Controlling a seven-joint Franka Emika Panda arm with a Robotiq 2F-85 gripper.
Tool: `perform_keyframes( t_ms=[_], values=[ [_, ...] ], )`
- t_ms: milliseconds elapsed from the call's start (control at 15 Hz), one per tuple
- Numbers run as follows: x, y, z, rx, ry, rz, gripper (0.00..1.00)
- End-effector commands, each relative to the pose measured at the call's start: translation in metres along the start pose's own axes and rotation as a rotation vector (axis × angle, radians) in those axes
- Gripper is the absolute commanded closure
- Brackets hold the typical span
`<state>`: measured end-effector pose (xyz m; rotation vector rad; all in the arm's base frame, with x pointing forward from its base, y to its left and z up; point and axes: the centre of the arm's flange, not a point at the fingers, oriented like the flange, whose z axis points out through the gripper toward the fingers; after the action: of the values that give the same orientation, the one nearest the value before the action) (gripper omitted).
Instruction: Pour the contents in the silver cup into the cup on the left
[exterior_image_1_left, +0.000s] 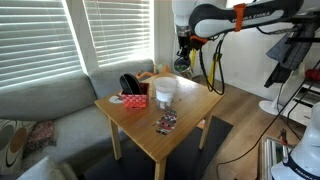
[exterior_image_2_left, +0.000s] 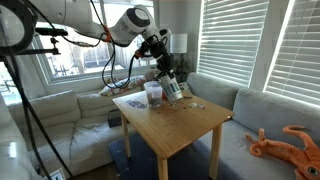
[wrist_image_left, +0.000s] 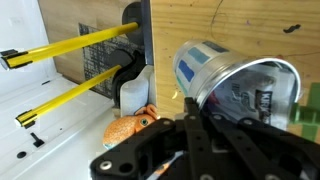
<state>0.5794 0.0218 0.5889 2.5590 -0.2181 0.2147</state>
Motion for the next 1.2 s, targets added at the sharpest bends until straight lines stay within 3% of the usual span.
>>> perform_keyframes(
  t_ms=[0,133,400,667,1133],
  values=[
    [0.011,0.0,-0.004,-0.073,0.001,-0.002,0.99],
    [0.016,-0.001,0.0,-0.097,-0.011,-0.015,0.99],
    [0.021,-0.023,-0.019,-0.222,-0.025,-0.073,0.99],
    [0.02,-0.069,-0.04,-0.367,-0.042,-0.164,0.99],
    [0.045,-0.122,-0.035,-0.595,-0.037,-0.247,0.99]
  ],
)
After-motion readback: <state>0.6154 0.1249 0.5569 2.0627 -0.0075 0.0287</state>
